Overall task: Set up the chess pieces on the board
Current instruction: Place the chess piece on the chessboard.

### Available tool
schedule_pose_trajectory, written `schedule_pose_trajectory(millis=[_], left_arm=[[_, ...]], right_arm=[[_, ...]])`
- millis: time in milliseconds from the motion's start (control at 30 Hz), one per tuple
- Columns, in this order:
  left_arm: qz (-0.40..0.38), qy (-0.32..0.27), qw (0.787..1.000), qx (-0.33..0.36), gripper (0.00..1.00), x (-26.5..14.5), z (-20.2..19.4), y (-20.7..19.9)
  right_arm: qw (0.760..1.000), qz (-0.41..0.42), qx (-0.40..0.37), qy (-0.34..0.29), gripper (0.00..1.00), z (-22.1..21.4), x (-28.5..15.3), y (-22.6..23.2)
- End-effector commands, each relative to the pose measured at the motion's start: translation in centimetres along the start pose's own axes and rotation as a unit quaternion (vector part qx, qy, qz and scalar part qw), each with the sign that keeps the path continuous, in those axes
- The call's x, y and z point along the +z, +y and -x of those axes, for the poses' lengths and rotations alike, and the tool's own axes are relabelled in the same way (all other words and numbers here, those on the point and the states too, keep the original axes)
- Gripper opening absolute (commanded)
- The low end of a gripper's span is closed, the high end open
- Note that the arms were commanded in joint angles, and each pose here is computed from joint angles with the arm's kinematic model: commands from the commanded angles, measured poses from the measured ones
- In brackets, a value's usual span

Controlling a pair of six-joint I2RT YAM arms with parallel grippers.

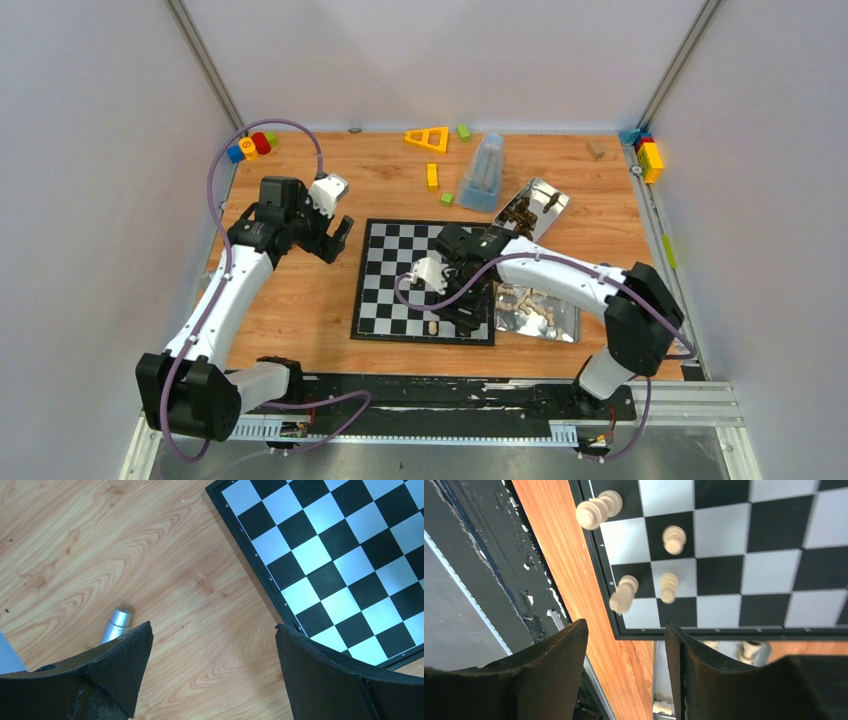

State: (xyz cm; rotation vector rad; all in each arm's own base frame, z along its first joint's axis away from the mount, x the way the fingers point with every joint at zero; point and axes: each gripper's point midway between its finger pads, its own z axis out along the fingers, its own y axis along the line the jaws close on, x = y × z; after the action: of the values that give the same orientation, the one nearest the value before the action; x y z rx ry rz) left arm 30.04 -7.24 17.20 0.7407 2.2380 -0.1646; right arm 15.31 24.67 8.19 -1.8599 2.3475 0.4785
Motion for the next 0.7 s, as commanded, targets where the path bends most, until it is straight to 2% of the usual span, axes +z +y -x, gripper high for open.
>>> schedule_pose_trajectory(millis=[0,200,400,667], left_arm=[[-0.003,-0.018,1.0,0.0,1.0,-0.3,0.8,0.0],[-0.011,-0.026,1.0,0.005,1.0,-0.4,1.1,-0.3],[-0.027,-0.033,0.999,0.009,1.0,-0.5,1.3,-0.8],[-0.036,-0.033,0.999,0.009,1.0,-0.3,1.3,-1.1]], right_arm=[[0.997,-0.011,0.025,-0.066,0.59,0.1,-3.9,-1.0],[0.989,-0.036,0.109,-0.091,0.58,-4.1,-5.7,-3.7],[0.974,-0.074,0.199,-0.082,0.56,-9.9,-5.9,-5.9],[0.952,-0.114,0.28,-0.053,0.44,-15.4,-4.7,-8.3]])
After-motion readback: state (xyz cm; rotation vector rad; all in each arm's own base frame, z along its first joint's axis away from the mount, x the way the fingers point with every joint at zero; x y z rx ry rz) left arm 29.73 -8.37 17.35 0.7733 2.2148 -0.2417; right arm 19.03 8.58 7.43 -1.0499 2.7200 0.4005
